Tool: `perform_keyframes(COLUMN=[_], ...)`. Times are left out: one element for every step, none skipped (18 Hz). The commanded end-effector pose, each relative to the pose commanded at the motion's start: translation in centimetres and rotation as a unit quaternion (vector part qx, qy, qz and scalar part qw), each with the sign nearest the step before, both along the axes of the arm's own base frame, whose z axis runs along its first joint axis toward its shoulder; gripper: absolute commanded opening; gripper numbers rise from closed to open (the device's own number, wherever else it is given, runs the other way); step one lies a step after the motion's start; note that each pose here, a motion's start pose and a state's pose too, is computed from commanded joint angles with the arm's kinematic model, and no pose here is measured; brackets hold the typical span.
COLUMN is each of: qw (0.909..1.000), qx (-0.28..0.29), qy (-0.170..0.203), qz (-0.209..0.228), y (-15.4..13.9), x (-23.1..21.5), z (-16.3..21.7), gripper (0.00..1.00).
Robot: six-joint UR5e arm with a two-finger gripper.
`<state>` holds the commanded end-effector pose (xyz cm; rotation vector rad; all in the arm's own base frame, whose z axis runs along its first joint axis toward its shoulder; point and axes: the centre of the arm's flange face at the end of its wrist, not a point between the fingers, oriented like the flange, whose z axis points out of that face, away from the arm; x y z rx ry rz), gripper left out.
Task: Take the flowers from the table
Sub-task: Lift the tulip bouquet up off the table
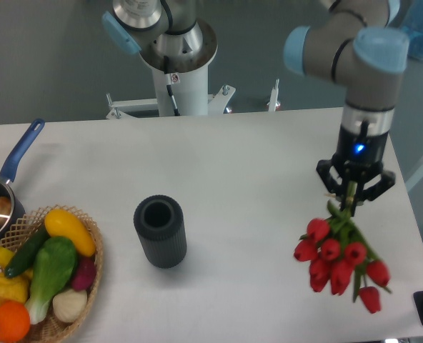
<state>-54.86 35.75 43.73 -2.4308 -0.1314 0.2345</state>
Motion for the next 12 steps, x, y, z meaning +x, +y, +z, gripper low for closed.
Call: perform_keyframes(qw=[0.9999, 0.9997, 0.9996, 0.9993, 0.999, 0.9984, 0.998, 0.9976, 0.9973, 0.9972, 0.9972, 0.9972], qx=[0.014, 0.022, 0.027, 0.034, 0.043, 0.052, 0.06, 0.066, 0.07, 0.072, 0.073, 0.073], qy=[-0.002, -0.003, -0.004, -0.001, -0.003, -0.007, -0.009, -0.011, -0.011, -0.008, -0.006, -0.006], qz=[0.006, 0.008, 0.009, 0.012, 0.017, 0.02, 0.018, 0.018, 0.017, 0.018, 0.019, 0.019], y=[-0.5, -0.9, -1.1, -1.5, -2.0, -2.2, -2.3, -2.4, -2.6, -2.7, -2.9, -2.9], x=[-0.2, -0.4, -0.4, -0.2, -0.4, -0.5, -0.5, -0.6, -0.6, -0.6, -0.8, -0.8], z=[0.8, 1.2, 1.4, 2.3, 2.7, 3.0, 3.2, 3.2, 3.5, 3.8, 4.0, 4.0], gripper=[0.07, 0.07, 0.07, 0.07, 0.07, 0.07, 0.07, 0.07, 0.07, 0.07, 0.07, 0.07])
